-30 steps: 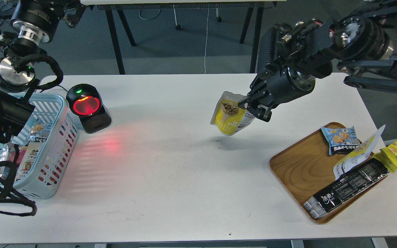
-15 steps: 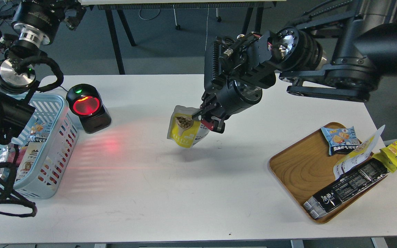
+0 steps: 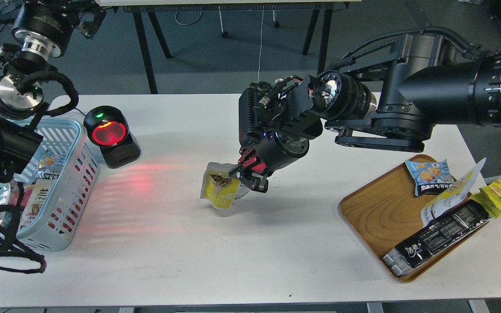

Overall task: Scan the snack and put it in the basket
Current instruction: 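Lift the snack bag and carry it to the table center, then release the snack bag on the table and withdraw the right gripper, then reach the left gripper to the snack bag and grasp it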

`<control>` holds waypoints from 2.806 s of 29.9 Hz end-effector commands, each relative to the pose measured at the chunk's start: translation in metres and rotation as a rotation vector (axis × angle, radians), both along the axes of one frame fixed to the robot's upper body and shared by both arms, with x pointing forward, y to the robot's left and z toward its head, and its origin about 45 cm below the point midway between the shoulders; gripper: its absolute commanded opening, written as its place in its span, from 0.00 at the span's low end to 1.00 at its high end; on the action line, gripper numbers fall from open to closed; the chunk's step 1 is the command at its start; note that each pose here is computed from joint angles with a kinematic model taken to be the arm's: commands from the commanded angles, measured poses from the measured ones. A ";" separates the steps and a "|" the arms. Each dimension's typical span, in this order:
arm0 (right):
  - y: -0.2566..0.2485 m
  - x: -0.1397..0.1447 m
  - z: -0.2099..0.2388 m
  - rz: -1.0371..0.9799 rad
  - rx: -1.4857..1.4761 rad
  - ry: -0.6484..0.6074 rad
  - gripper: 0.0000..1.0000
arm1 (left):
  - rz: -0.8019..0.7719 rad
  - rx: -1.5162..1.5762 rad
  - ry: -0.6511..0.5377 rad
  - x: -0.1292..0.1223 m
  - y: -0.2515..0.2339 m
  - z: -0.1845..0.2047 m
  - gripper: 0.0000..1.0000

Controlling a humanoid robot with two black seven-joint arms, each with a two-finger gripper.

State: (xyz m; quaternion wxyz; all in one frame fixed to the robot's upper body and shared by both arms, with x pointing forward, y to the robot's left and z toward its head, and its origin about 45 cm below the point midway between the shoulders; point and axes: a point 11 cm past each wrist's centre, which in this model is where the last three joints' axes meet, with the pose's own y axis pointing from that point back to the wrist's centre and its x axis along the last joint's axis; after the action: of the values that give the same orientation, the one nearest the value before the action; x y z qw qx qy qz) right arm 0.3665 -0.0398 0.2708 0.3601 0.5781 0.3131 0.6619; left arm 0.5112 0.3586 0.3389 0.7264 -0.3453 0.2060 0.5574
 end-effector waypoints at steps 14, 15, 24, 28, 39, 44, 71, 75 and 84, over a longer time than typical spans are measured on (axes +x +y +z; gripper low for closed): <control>0.003 0.002 -0.019 0.023 -0.047 -0.017 0.07 | 0.011 -0.002 0.006 0.000 0.003 -0.002 1.00; 0.003 0.002 -0.019 0.023 -0.047 -0.017 0.10 | 0.010 -0.002 0.007 0.000 0.003 -0.002 1.00; 0.013 0.001 0.009 0.024 0.013 -0.026 0.49 | 0.014 0.001 0.006 0.000 0.005 -0.002 1.00; 0.007 0.015 0.046 -0.027 0.109 -0.060 0.57 | 0.012 0.002 0.001 0.001 0.005 0.002 1.00; -0.075 0.019 0.115 -0.389 0.472 0.176 0.96 | -0.013 0.147 -0.014 0.000 0.009 0.019 1.00; -0.150 0.039 0.117 -0.701 0.758 0.326 0.96 | -0.090 0.391 -0.095 -0.002 -0.011 0.058 1.00; -0.364 0.138 0.061 -1.363 2.380 1.031 0.98 | -0.641 2.093 -1.027 -0.167 -0.213 0.010 0.95; -0.349 0.138 0.041 -1.385 2.375 1.095 0.98 | -0.723 2.200 -1.090 -0.176 -0.221 -0.026 0.91; -0.344 0.139 0.038 -1.398 2.359 1.113 0.98 | -0.903 2.385 -1.121 -0.190 -0.208 -0.106 0.83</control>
State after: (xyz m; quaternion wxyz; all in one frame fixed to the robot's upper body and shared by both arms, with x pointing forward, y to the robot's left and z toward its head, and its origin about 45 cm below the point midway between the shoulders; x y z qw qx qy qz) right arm 0.5051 -0.3849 0.3094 -0.2345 0.7326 -0.6344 -0.0767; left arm 0.3204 0.1446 0.2464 0.6786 0.3858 -0.6186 -0.0901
